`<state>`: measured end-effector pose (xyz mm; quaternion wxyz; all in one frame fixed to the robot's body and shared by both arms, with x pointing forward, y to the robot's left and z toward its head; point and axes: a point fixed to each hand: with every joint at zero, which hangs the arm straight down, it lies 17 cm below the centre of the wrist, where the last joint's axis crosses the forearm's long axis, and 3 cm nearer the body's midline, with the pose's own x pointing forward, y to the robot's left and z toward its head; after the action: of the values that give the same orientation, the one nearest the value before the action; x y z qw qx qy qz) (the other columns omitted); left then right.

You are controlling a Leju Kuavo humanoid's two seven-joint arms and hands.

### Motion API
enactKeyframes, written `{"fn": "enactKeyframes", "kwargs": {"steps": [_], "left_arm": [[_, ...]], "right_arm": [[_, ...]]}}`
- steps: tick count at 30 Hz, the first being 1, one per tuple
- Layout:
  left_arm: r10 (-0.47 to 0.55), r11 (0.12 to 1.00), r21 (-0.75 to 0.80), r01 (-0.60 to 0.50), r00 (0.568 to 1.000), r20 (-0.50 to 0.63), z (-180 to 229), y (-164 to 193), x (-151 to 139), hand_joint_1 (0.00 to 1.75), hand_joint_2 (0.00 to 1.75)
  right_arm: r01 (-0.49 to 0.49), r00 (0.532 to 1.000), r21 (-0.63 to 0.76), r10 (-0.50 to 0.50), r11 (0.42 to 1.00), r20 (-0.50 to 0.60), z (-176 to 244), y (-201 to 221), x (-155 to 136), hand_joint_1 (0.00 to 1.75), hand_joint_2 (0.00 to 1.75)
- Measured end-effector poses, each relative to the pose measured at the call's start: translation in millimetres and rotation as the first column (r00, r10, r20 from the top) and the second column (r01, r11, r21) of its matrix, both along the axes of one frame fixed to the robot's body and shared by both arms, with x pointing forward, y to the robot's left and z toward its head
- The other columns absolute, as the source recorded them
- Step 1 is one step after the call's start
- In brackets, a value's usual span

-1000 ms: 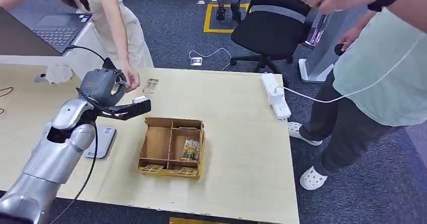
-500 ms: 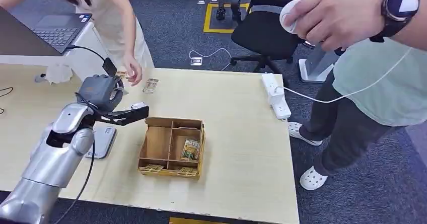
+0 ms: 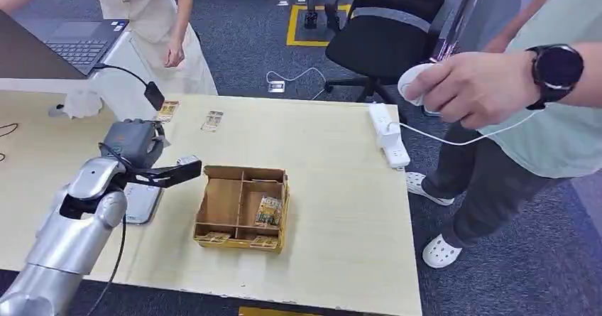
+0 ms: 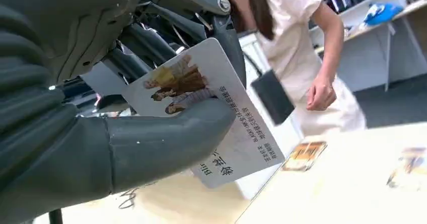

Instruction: Pass the card to the sensor for recognition and then transmit it.

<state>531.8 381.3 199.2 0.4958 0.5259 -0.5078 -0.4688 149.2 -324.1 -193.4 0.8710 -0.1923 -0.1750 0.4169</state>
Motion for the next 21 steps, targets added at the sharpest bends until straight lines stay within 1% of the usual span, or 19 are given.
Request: {"fn": "enactKeyframes", "kwargs": {"steps": [6,11,17,21], "left_arm": [[0.047,0.998,0.034,-0.045,0.997,-0.062,-28.5,18.6,-14.5,1.75,1.75],[0.077,0.997,0.019,-0.075,0.990,-0.122,-54.8,27.3,-28.2,1.75,1.75],[0.094,0.996,0.004,-0.095,0.985,-0.142,-66.8,31.6,-35.8,1.75,1.75],[0.100,0.995,-0.001,-0.101,0.985,-0.141,-67.2,33.2,-36.3,1.75,1.75]], "right_arm": [[-0.003,1.000,-0.003,0.003,1.000,0.008,4.4,-1.3,3.3,0.00,0.00],[0.009,1.000,0.003,-0.009,1.000,0.015,7.8,-1.3,6.1,0.00,0.00],[0.027,0.999,0.008,-0.028,1.000,0.021,9.5,-2.5,7.3,0.00,0.00],[0.035,0.999,0.009,-0.035,0.999,0.023,10.0,-2.6,7.7,0.00,0.00]]}}
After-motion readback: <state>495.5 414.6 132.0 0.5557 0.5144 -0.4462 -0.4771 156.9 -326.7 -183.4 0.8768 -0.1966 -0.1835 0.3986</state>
